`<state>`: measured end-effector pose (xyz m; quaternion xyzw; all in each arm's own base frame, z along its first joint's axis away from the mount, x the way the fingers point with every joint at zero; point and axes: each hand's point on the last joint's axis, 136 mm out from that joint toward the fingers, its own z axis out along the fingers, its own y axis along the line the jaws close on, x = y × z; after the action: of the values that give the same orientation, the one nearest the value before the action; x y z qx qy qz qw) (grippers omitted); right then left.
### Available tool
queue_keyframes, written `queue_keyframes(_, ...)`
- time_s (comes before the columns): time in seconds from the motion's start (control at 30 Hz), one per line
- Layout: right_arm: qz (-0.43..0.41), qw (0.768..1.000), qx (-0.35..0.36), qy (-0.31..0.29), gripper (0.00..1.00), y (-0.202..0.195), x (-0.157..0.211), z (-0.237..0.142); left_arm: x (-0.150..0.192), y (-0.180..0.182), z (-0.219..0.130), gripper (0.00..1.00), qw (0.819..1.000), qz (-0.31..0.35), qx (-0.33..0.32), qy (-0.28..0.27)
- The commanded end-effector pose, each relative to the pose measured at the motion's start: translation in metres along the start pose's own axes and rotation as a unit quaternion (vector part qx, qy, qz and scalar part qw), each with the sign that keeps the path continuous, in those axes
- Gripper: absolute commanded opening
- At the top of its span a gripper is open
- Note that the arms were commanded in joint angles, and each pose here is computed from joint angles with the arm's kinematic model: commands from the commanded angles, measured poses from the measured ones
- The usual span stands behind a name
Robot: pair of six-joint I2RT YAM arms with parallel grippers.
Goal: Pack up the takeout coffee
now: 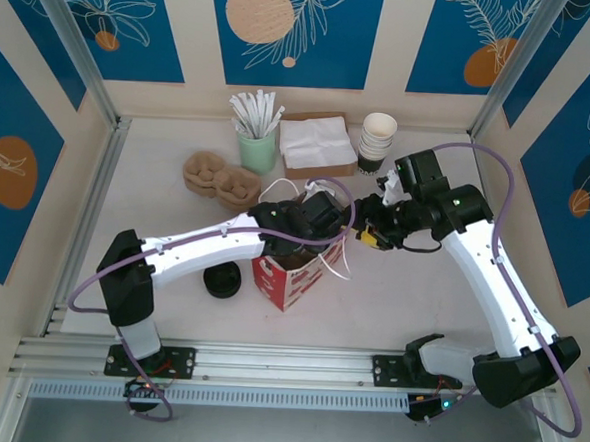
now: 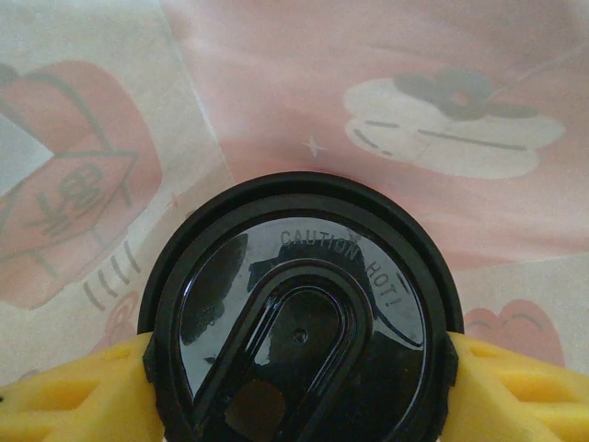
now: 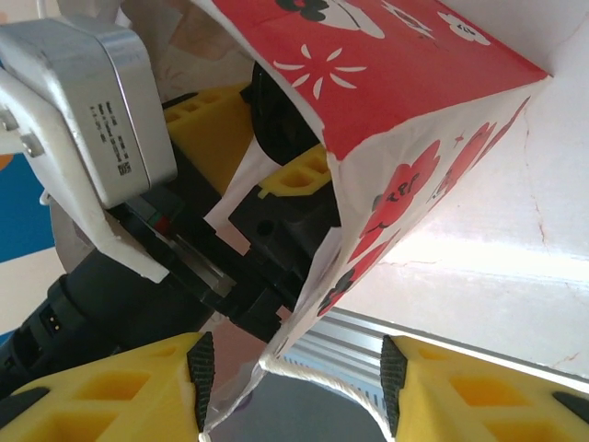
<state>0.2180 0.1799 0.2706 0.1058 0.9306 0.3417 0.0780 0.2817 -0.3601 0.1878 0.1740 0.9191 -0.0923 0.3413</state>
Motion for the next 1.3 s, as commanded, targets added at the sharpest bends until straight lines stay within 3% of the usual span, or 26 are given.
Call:
queue_keyframes(0.0, 0.025, 1.0, 0.006, -0.001, 0.54, -0.004, -0.002, 0.006, -0.007, -0.002, -0.002, 0.68, 1.0, -0.015, 0.003, -0.001)
queue_keyframes(0.23, 0.021, 1.0, 0.006, 0.009, 0.49, -0.006, -0.012, 0.021, -0.01, -0.004, -0.004, 0.68, 1.0, -0.012, 0.014, -0.01)
queue_keyframes(0.37, -0.005, 1.0, -0.006, 0.026, 0.25, -0.002, -0.009, 0.022, -0.009, -0.005, -0.006, 0.68, 1.0, -0.001, 0.021, -0.011)
queue_keyframes(0.57, -0.1, 0.994, -0.001, 0.05, 0.1, -0.01, 0.009, 0.015, -0.008, -0.009, -0.014, 0.68, 0.998, 0.024, 0.049, -0.018)
queue_keyframes(0.8, -0.149, 0.986, -0.009, 0.078, 0.08, -0.015, 0.022, 0.016, -0.003, -0.007, -0.021, 0.68, 0.998, 0.029, 0.051, -0.013)
queue_keyframes(1.27, -0.226, 0.973, -0.019, 0.04, 0.07, -0.011, 0.027, 0.013, 0.014, -0.016, -0.024, 0.68, 0.994, 0.087, 0.061, -0.013)
